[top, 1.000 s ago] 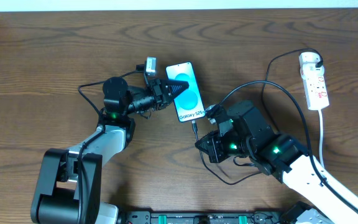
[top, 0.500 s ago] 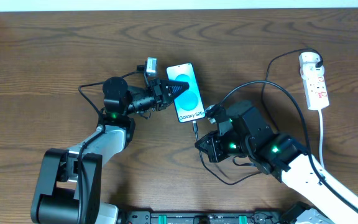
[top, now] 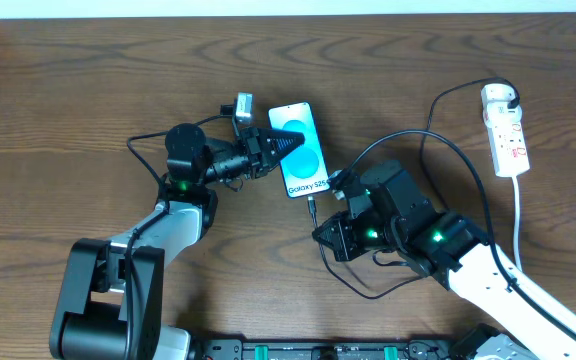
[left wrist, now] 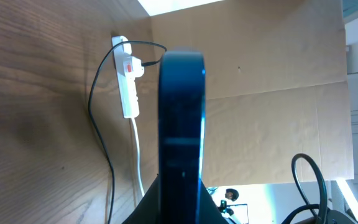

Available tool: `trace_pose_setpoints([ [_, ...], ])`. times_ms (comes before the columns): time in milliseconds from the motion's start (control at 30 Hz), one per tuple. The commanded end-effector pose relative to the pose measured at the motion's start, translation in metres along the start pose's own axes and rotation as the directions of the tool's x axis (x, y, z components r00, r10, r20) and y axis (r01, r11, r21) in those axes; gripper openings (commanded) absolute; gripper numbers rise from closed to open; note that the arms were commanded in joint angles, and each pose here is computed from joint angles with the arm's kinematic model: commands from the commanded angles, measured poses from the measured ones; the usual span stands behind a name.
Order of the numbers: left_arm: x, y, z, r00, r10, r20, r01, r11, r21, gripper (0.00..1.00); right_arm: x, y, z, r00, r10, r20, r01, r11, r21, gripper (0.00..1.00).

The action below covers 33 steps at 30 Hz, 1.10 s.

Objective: Plug charger to phone and switch on socket

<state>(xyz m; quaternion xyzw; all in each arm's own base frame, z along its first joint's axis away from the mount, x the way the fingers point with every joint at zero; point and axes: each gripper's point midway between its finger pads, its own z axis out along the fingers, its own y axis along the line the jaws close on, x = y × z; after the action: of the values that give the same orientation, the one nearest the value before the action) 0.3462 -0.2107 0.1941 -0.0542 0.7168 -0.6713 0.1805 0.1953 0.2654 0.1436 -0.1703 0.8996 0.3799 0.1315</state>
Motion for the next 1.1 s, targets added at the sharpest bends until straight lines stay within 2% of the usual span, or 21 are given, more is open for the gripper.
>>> trace_pose_setpoints([
  [0,-0.004,-0.013,0.0015,0.998,0.068,-0.009,-0.068,0.997,0.027,0.07,0.0061,0.009,0.0007,0.999,-0.037,-0.028,0.035,0.998,-0.051,0.01],
  [1067,0.0015,-0.0132,0.0012,0.985,0.166,-0.035,-0.165,0.986,0.037,0.07,0.005,0.0034,0.0009,0.999,-0.035,-0.02,0.035,0.999,-0.02,0.01],
])
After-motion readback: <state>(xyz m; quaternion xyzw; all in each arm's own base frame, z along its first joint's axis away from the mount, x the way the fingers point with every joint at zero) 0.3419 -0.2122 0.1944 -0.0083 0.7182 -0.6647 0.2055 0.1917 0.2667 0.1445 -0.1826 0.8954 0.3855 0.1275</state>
